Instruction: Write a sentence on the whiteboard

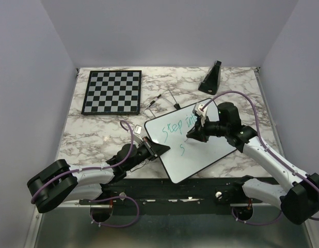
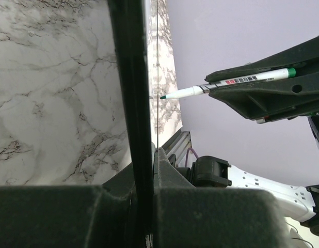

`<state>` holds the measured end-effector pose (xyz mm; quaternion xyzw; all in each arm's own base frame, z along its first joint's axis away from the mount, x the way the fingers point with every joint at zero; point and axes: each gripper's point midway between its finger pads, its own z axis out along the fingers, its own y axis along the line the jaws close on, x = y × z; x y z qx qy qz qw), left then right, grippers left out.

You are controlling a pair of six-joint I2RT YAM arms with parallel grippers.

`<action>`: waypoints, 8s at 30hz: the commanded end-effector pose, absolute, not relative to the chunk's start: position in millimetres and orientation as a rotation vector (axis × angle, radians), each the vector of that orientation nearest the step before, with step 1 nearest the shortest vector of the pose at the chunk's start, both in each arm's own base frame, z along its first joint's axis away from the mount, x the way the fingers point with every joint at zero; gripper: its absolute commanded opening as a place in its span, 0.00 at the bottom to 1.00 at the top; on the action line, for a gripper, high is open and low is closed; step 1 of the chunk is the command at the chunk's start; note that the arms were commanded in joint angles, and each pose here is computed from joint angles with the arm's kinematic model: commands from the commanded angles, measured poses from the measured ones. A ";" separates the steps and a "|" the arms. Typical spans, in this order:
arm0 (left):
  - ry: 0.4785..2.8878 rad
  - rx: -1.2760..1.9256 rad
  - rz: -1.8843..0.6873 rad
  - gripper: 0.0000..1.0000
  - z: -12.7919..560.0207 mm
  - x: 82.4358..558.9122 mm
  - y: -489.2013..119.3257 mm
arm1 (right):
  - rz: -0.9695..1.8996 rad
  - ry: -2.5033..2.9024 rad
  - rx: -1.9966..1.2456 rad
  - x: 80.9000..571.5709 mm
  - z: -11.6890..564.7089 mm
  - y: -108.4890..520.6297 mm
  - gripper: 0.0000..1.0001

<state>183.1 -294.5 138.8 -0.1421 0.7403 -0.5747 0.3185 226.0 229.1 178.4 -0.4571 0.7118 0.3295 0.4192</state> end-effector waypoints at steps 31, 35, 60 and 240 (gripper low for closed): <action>1.813 -0.354 -1.507 0.00 163.2 193.4 -289.7 | 0.761 1.911 -1.199 219.5 150.0 213.0 0.00; 1.814 -0.352 -1.507 0.00 163.2 193.2 -289.8 | 0.738 1.889 -1.164 231.2 157.9 216.2 0.01; 1.814 -0.347 -1.501 0.00 164.5 193.9 -290.2 | 0.820 1.899 -1.280 200.9 145.1 211.7 0.01; 1.798 -0.337 -1.492 0.00 163.4 190.8 -283.3 | 0.687 1.950 -0.914 265.3 169.2 185.9 0.01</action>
